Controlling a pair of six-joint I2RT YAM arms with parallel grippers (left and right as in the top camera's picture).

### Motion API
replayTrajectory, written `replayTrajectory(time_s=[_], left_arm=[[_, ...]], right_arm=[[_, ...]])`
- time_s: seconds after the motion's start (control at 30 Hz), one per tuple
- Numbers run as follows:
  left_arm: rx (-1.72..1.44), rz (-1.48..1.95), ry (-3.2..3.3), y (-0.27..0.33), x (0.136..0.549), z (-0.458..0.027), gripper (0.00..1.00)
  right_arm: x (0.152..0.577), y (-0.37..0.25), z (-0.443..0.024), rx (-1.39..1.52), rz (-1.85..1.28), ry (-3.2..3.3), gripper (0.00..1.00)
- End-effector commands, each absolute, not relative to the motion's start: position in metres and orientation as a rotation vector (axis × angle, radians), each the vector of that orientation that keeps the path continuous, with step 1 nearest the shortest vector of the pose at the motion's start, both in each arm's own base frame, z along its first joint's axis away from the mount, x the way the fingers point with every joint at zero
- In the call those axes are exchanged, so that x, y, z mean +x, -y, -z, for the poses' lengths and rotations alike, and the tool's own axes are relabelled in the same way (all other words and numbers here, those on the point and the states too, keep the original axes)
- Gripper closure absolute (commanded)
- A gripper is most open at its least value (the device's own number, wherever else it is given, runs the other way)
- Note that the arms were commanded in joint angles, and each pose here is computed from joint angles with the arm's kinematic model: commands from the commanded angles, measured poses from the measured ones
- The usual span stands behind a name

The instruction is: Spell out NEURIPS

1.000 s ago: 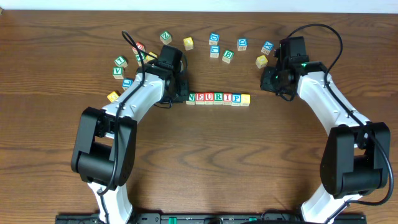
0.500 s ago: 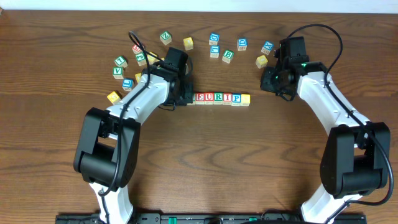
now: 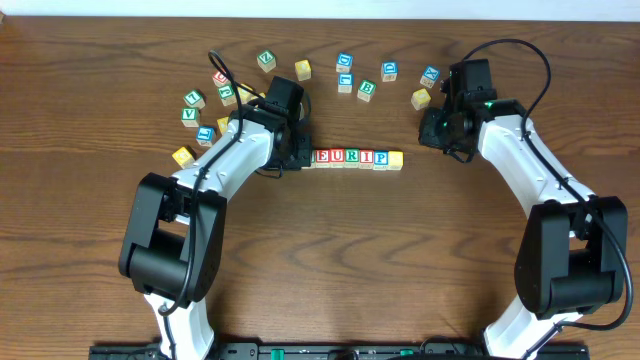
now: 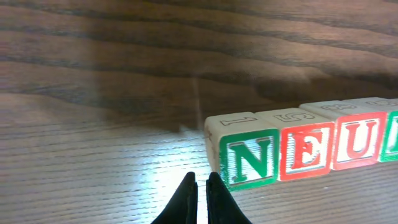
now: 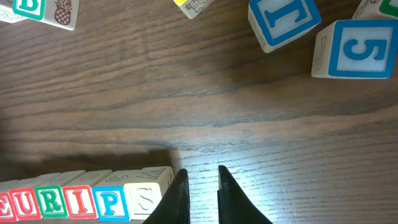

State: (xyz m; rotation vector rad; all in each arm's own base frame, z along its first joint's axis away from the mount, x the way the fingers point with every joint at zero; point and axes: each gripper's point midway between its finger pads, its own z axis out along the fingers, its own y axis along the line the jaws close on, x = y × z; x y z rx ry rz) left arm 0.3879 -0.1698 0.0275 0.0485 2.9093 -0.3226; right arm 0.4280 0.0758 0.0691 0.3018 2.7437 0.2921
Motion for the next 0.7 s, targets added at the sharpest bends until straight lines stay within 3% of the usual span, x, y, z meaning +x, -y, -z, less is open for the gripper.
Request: replayTrajectory(time_s=[0.0,0.23,0.67], left_arm=[[0.079,0.261,-2.871,0.163,0.395,-0.042,0.92],[0.095,0.270,-2.776,0.159,0.409,-0.083,0.92],[0.015,0.186,-2.771,0.131,0.418,-0.082,0.92]], right_arm=[[0.427,-0.071,-0.066,0.303,-0.264,-2.751,0.89],[0.419,-0.071,-0.063,0.306,-0.256,-2.785,0.89],[0.399,-0.092,-0.026,0.303,-0.263,-2.843,0.94]])
